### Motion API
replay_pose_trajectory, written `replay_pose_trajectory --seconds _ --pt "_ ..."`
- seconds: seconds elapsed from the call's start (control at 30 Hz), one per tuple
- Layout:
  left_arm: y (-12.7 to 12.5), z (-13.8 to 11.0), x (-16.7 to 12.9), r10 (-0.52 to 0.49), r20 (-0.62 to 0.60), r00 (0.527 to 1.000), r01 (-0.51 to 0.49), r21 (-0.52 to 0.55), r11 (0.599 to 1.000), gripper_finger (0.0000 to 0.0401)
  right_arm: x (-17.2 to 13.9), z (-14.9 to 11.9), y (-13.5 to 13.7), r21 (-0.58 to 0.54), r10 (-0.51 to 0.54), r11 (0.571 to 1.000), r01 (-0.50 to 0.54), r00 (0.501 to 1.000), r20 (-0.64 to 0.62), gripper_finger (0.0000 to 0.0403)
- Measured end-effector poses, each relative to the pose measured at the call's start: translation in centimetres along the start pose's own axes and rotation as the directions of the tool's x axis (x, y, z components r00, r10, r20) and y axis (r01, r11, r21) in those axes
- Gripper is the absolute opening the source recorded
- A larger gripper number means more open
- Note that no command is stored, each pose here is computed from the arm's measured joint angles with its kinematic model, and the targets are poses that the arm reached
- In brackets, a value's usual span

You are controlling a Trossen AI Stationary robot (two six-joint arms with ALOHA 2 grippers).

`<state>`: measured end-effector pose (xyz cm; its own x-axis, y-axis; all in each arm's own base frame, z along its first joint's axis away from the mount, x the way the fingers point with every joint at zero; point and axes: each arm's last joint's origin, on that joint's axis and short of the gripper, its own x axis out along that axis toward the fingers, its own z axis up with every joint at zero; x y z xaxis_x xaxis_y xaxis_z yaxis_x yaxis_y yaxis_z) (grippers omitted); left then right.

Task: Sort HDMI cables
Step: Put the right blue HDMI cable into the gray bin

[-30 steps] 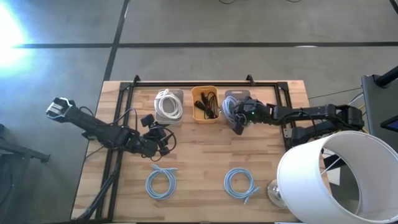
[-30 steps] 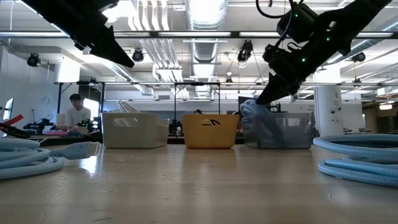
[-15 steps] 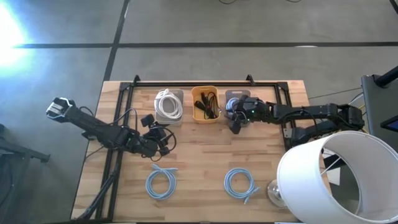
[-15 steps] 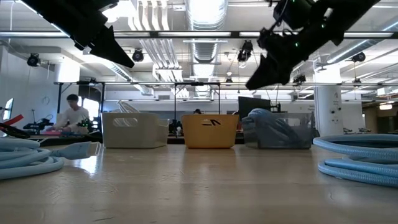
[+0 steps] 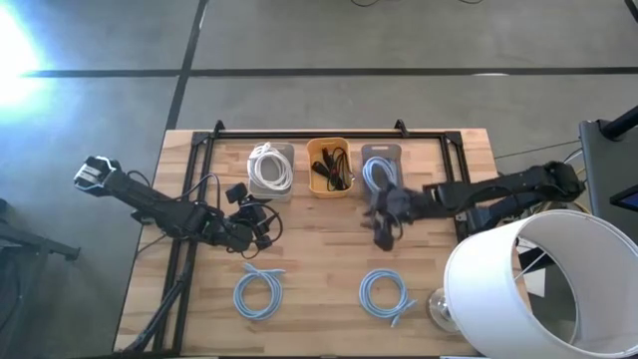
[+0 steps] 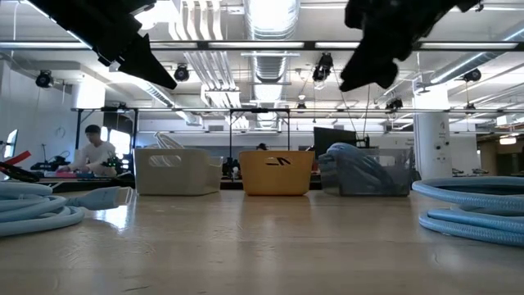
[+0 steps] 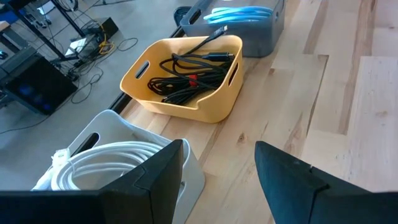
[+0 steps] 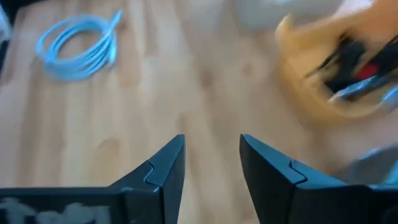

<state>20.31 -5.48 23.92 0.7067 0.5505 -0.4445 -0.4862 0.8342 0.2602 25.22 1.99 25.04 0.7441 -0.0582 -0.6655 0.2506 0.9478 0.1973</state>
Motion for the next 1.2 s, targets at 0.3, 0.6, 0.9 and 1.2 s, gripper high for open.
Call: replay_pose_trajectory --seconds 0.3,0.6,0.9,1.2 --pt "0.0 0.0 0.0 0.0 0.0 1.0 0.0 0.0 1.0 0.0204 0.4 -6.4 4.3 0.169 0.067 0.985 -0.027 0.969 -0.239 0.0141" --pt "0.0 0.0 0.0 0.0 0.0 1.0 0.0 0.0 1.0 0.0204 3.3 -10.9 6.0 0.107 -0.031 0.991 0.086 0.899 -0.438 0.0144" --pt "0.0 0.0 0.0 0.0 0.0 1.0 0.0 0.0 1.0 0.0204 5.8 -12.1 6.7 0.064 -0.045 0.993 0.097 0.825 -0.563 0.0142" --pt "0.0 0.0 0.0 0.004 0.001 1.0 -0.004 0.0 1.0 0.0204 5.4 -11.0 7.5 0.046 -0.006 0.998 0.036 0.839 -0.544 0.0133"
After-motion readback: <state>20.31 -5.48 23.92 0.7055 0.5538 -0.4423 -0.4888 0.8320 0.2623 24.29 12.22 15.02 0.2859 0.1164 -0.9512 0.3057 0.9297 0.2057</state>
